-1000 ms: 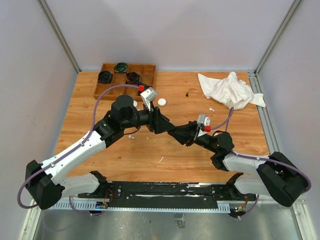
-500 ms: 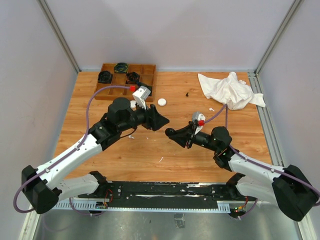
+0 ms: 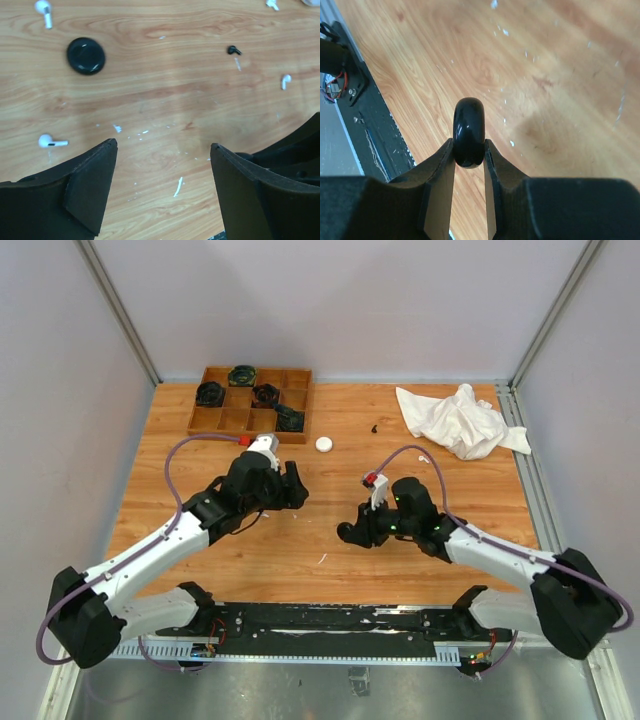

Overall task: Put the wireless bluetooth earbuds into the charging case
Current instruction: Place the charging case at the center of the board.

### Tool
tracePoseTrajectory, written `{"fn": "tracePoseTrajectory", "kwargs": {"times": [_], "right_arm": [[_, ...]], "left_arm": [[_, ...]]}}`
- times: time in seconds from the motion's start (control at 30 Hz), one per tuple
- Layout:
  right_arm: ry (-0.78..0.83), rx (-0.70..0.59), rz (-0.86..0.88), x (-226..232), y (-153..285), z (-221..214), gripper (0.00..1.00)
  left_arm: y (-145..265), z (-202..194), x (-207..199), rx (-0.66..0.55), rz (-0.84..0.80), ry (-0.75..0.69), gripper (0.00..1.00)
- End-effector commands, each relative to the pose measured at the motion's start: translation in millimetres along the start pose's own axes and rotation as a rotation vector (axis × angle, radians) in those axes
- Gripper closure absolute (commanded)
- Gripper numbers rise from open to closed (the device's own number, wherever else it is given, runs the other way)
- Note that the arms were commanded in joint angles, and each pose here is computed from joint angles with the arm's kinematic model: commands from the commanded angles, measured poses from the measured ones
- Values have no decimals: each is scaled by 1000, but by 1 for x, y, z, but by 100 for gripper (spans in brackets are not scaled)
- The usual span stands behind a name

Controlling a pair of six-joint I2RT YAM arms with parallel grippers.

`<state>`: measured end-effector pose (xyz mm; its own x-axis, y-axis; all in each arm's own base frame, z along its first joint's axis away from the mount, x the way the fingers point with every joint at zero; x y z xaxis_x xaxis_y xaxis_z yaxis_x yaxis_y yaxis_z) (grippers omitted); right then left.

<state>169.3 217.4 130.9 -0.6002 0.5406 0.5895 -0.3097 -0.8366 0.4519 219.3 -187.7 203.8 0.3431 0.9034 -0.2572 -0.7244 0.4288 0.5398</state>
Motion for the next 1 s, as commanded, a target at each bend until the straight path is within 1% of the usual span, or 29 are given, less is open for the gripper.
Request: {"fn": "tracePoseTrajectory", "kwargs": {"times": [0.0, 0.13, 0.17, 0.27, 0.33, 0.53, 0.63, 0.73, 0.8, 0.97], "right_arm": [[-174, 150, -22, -2, -11, -9, 93], [-234, 249, -21, -2, -28, -19, 86], [-243, 268, -26, -3, -31, -22, 86], [-271, 306, -48, -9, -37, -28, 83], [-289, 330, -69, -14, -40, -33, 79], [-336, 399, -110, -23, -41, -51, 71], [-336, 401, -150, -27, -36, -54, 62], [-330, 406, -192, -29, -30, -57, 56], [-320, 401, -216, -30, -25, -58, 51], [-283, 366, -244, -30, -13, -50, 45]], "left_arm": [[3, -4, 24, -27, 145, 70, 16], [7, -12, 35, -48, 165, 131, 3], [9, -13, 38, -53, 169, 150, 1], [15, -13, 46, -93, 173, 221, 1], [17, -14, 49, -115, 159, 241, 1], [14, -15, 52, -101, 183, 262, 2], [11, -15, 52, -90, 183, 252, 4], [6, -13, 51, -83, 186, 241, 4], [3, -12, 51, -70, 189, 234, 4], [-9, -10, 50, -25, 196, 206, 7]]}}
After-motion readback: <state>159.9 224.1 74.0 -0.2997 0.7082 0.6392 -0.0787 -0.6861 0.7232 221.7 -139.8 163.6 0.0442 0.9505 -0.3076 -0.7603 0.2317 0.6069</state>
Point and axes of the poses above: each gripper's point midway between its finger pads, its own y axis back along the fingers, its own x axis along the line the jaws close on, z = x × y, the point moved 6 cm from there along y, back along the fingers, and after that the axes turned 10 degrees about -y, right-handed, at the moved point
